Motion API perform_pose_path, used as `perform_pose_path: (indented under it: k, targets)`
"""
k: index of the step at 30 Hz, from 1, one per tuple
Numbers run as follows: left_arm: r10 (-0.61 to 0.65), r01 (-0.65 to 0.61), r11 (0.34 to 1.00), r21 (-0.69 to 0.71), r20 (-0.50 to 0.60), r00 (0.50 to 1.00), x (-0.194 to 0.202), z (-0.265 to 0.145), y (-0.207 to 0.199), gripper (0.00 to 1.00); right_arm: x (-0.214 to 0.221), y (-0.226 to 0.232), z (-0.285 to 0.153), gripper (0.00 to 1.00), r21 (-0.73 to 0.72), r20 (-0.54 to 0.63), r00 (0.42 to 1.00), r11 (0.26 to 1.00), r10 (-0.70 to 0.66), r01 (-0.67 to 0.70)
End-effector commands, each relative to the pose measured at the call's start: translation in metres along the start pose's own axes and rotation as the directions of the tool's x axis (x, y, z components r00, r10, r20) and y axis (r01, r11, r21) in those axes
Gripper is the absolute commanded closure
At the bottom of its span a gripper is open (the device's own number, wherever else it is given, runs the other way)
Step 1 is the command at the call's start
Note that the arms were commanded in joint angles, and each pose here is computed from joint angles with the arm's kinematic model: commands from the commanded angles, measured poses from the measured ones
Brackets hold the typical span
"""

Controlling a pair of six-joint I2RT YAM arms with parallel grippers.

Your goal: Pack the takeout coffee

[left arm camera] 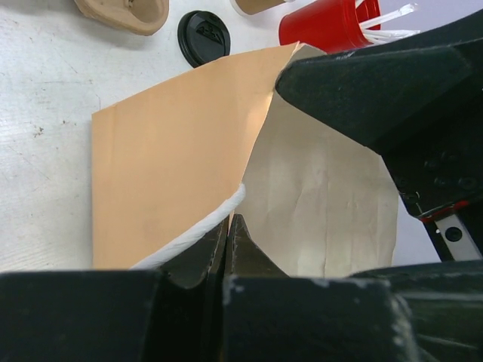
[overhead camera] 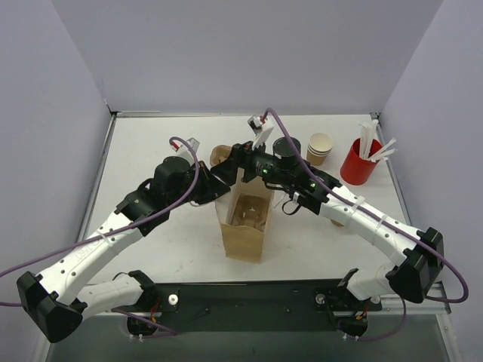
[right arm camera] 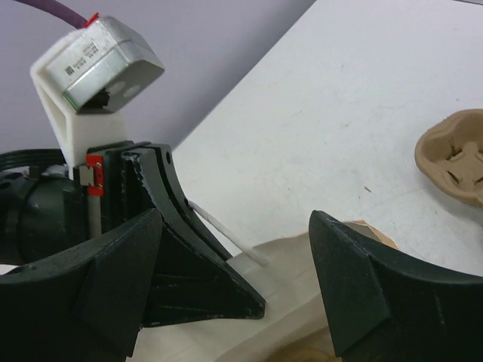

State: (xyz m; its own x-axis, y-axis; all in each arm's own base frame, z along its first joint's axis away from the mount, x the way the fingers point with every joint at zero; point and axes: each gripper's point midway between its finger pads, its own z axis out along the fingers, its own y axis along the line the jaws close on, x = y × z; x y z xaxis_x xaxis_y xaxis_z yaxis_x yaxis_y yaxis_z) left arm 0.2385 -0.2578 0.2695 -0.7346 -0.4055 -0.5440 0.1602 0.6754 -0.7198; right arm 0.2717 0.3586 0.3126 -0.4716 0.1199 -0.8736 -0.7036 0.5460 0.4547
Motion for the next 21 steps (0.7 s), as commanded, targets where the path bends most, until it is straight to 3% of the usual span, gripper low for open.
perform_pose_path:
  k: [1, 21]
  targets:
    - [0.013, -0.016, 0.998, 0.062, 0.034, 0.999, -0.012, -0.004, -0.021, 1.00, -0.043, 0.028, 0.010, 0.26, -0.128, 0.126, 0.992, 0.992, 0.022, -0.006]
    - [0.018, -0.019, 0.999, 0.043, 0.031, 0.999, -0.009, -0.001, -0.016, 1.00, -0.083, 0.054, 0.022, 0.21, -0.207, 0.200, 0.980, 0.978, 0.020, 0.022]
